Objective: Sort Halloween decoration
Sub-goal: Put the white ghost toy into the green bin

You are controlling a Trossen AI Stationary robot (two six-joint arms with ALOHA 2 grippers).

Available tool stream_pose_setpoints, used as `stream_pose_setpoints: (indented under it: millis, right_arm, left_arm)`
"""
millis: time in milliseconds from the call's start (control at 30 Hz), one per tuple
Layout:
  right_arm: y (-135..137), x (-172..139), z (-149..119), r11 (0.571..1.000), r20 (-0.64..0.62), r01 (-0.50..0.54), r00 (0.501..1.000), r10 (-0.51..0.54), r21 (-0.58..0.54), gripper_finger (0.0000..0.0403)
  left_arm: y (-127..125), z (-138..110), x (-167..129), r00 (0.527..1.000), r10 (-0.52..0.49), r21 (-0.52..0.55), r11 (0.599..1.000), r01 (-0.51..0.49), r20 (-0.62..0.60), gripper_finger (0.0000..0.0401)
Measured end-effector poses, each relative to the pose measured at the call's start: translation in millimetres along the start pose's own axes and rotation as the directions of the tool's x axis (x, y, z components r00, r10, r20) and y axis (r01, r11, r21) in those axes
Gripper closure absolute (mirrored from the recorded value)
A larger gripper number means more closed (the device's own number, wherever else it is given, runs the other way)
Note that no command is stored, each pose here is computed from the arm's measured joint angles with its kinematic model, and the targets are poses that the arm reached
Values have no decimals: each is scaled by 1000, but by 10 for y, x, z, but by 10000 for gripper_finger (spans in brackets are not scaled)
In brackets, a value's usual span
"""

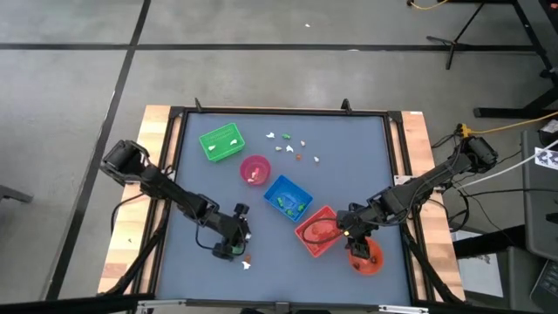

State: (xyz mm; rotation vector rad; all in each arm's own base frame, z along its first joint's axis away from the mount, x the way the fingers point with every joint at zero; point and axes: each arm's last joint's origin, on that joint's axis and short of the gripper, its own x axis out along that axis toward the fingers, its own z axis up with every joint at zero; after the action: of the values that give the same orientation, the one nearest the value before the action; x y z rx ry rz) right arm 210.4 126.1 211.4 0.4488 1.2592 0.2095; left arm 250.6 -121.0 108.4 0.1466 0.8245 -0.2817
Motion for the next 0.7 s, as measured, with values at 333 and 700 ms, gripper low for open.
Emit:
stream_pose_setpoints:
  millis: [333,700]
  right_arm:
    - [-1,0,1,1000,0,0,1000,0,0,189]
    - [-1,0,1,1000,0,0,1000,0,0,189]
  left_arm:
    - [-2,-16,40,1000,3,0,1000,-3,-4,257]
    - [-2,-29,39,1000,9,2,1000,-9,-20,257]
